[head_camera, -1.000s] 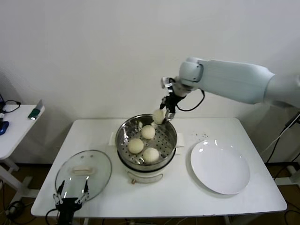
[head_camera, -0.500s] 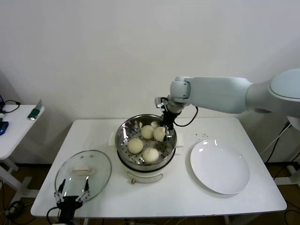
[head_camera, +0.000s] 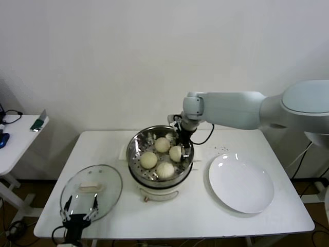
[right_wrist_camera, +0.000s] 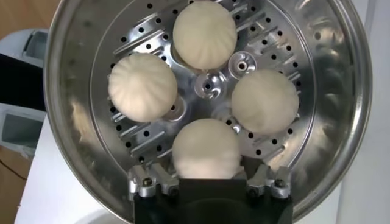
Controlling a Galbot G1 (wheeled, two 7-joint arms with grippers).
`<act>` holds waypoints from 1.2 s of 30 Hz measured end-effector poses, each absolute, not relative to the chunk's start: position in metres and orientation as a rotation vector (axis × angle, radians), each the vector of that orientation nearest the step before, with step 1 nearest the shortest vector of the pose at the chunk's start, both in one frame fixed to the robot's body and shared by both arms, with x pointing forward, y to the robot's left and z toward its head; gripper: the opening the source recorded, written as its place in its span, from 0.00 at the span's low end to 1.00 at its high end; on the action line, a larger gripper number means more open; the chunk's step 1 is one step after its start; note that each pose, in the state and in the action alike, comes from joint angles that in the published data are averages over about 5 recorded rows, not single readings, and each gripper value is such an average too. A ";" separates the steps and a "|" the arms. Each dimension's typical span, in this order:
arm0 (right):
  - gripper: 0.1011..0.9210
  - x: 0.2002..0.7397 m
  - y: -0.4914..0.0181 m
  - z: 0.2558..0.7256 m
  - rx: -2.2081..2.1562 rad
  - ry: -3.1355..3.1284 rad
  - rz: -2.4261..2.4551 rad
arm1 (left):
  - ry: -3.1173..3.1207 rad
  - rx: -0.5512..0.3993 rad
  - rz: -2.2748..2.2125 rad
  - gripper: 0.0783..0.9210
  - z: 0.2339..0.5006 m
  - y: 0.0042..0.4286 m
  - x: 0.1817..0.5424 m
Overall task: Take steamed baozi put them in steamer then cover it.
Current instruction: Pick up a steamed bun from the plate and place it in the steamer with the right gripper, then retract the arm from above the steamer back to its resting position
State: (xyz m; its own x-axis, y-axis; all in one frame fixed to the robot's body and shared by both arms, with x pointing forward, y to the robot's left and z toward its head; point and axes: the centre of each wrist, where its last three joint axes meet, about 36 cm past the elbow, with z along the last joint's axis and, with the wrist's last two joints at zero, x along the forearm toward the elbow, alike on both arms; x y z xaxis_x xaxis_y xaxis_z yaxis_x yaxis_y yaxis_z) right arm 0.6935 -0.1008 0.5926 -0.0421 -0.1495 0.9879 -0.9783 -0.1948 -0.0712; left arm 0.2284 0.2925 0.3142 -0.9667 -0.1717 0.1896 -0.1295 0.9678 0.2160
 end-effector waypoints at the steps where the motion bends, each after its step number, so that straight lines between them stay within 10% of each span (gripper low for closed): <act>1: 0.87 0.693 -0.101 0.592 1.441 -1.258 1.329 | -2.910 0.225 -0.300 0.88 0.314 0.292 0.229; 25: 0.88 0.688 -0.178 0.660 1.491 -1.590 1.301 | -2.927 0.237 -0.335 0.88 0.319 0.289 0.237; 36: 0.88 0.646 -0.265 0.614 1.477 -2.062 1.174 | -2.925 0.259 -0.381 0.88 0.322 0.291 0.238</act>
